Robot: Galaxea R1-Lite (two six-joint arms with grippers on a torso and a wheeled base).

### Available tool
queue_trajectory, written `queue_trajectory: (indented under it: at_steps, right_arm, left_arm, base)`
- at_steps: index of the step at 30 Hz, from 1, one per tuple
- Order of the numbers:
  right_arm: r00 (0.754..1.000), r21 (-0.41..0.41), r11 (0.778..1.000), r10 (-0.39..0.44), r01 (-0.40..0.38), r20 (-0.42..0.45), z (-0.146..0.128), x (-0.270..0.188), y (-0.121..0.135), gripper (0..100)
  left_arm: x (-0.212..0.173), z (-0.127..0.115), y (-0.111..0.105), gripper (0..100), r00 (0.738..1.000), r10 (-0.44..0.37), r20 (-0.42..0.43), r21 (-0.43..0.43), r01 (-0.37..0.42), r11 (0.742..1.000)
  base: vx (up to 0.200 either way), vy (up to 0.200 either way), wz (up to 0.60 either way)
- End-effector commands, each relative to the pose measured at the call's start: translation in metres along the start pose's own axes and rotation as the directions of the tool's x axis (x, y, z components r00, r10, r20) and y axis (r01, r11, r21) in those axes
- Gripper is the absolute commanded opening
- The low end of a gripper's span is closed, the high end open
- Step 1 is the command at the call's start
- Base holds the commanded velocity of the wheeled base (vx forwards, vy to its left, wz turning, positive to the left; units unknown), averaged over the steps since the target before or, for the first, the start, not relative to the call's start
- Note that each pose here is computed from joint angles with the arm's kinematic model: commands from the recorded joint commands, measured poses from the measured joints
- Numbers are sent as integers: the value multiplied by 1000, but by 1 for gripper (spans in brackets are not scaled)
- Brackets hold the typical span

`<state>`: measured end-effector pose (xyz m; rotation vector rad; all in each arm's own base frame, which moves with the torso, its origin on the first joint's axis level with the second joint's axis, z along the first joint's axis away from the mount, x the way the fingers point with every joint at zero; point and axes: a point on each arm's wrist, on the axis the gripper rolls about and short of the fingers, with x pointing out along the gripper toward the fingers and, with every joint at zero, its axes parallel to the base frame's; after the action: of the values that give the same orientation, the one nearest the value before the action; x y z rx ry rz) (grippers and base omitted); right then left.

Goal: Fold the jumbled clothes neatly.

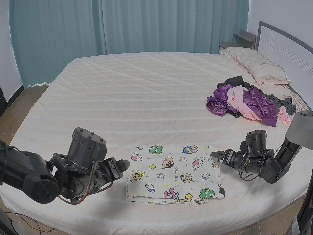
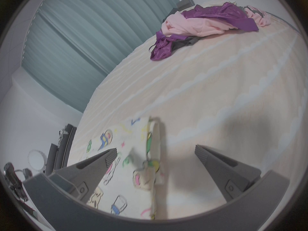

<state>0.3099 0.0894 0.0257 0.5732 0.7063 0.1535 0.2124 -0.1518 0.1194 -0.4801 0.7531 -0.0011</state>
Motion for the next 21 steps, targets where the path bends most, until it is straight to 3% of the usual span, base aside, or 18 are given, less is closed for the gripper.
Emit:
queue_trajectory:
  at_steps: [1, 3, 7, 15, 21]
  right_arm:
    - [997, -41, 999, 31, -34, -77, -29, -20, 11, 100]
    - [995, -40, 998, 42, -45, -90, -36, -21, 13, 100]
    - [992, 43, 994, 99, -96, -80, -45, -15, 23, 100]
    - [987, 20, 997, 82, -80, -141, -65, 3, 23, 100]
    - [986, 10, 995, 96, -96, -139, -68, 14, 30, 100]
  left_arm:
    - [48, -7, -12, 100, 999, 35, -38, 15, -34, 999]
    - [54, -9, -14, 100, 999, 19, -33, 14, -18, 1000]
    - [79, -17, -14, 100, 998, -24, -61, 80, 29, 996]
    - [106, -25, -11, 100, 989, -99, -111, 100, 110, 989]
    - [122, -24, -12, 100, 987, -101, -124, 97, 113, 989]
  base:
    - [0, 0, 0]
    - [0, 0, 0]
    - [0, 0, 0]
    - [0, 0, 0]
    - [0, 0, 0]
